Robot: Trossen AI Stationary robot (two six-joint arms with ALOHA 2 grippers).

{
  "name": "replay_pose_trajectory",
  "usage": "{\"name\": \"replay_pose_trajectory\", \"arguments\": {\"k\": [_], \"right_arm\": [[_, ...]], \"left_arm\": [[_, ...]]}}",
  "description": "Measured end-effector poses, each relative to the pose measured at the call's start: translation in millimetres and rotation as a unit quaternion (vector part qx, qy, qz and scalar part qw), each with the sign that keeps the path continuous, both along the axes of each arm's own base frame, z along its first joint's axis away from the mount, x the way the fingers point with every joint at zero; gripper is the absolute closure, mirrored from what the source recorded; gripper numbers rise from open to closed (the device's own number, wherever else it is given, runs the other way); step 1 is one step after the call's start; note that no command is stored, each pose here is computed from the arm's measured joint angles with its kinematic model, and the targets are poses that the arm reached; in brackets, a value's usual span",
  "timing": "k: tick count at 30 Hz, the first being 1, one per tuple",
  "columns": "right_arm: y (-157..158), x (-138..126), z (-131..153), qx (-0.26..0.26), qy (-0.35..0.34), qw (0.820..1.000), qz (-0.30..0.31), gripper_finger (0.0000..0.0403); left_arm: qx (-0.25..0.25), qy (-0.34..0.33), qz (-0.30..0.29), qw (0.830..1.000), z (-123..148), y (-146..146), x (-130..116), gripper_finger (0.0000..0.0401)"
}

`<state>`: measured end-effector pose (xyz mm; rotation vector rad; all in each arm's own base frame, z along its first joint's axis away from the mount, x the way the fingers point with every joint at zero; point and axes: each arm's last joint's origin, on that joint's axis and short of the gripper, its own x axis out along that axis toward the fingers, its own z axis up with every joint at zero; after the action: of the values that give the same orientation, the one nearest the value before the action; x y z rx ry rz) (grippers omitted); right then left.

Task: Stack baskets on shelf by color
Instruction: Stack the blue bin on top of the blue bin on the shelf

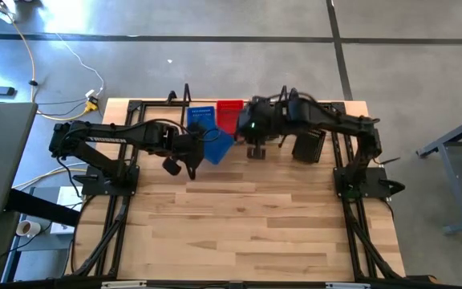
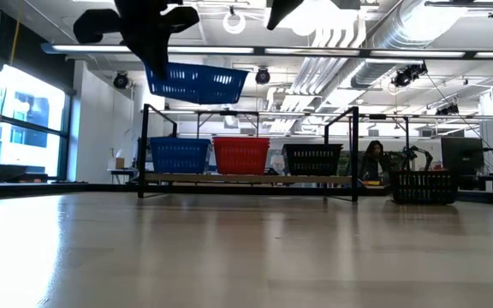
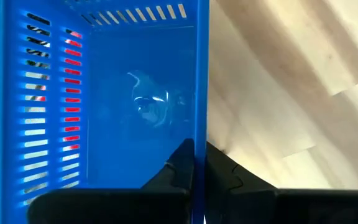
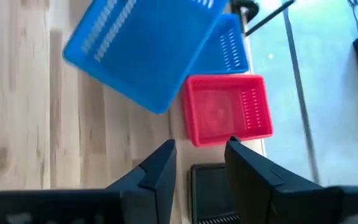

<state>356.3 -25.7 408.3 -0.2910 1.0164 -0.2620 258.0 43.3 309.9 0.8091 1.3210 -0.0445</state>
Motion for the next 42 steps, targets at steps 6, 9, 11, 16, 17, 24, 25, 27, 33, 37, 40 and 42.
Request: {"name": "replay_pose_trajectory", "arguments": {"k": [6, 9, 11, 16, 17, 24, 25, 27, 33, 37, 40, 42], "right_arm": [[-39, 0, 11, 0.068, -0.088, 0.992, -0.065, 0.0279], [-55, 2, 15, 0.091, -0.125, 0.986, -0.068, 0.0279], [-62, 3, 18, 0.099, -0.148, 0.982, -0.071, 0.0279], [-76, 7, 24, 0.123, -0.204, 0.968, -0.073, 0.0279], [-77, 9, 24, 0.127, -0.211, 0.967, -0.068, 0.0279], [-90, 26, 4, 0.137, -0.191, 0.971, -0.052, 0.0279], [-90, 29, 1, 0.135, -0.186, 0.972, -0.05, 0.0279], [-92, 33, -6, 0.137, -0.175, 0.974, -0.051, 0.0279], [-98, 42, -23, 0.145, -0.148, 0.976, -0.059, 0.0279], [-99, 46, -29, 0.159, -0.145, 0.975, -0.061, 0.0279], [-103, 50, -36, 0.163, -0.138, 0.975, -0.067, 0.0279], [-105, 54, -42, 0.171, -0.132, 0.974, -0.072, 0.0279]], "left_arm": [[0.07, 0.004, 0.01, 0.998, 3, 4, 1, 0.0401], [0.097, -0.004, 0.005, 0.995, 5, 5, 4, 0.0401], [0.114, -0.005, -0.004, 0.993, 6, 6, 6, 0.0401], [0.127, -0.004, -0.028, 0.992, 7, 9, 8, 0.0401], [0.125, -0.003, -0.027, 0.992, 7, 10, 8, 0.0401], [0.099, -0.001, -0.014, 0.995, 6, 23, 5, 0.0401], [0.094, 0.002, -0.017, 0.995, 6, 24, 4, 0.0401], [0.09, 0.007, -0.028, 0.996, 5, 26, 4, 0.0401], [0.099, 0.023, -0.054, 0.993, 5, 28, 3, 0.0401], [0.103, 0.027, -0.063, 0.992, 6, 28, 3, 0.0401], [0.104, 0.029, -0.067, 0.992, 6, 28, 3, 0.0401], [0.108, 0.032, -0.071, 0.991, 6, 28, 3, 0.0401]]}}
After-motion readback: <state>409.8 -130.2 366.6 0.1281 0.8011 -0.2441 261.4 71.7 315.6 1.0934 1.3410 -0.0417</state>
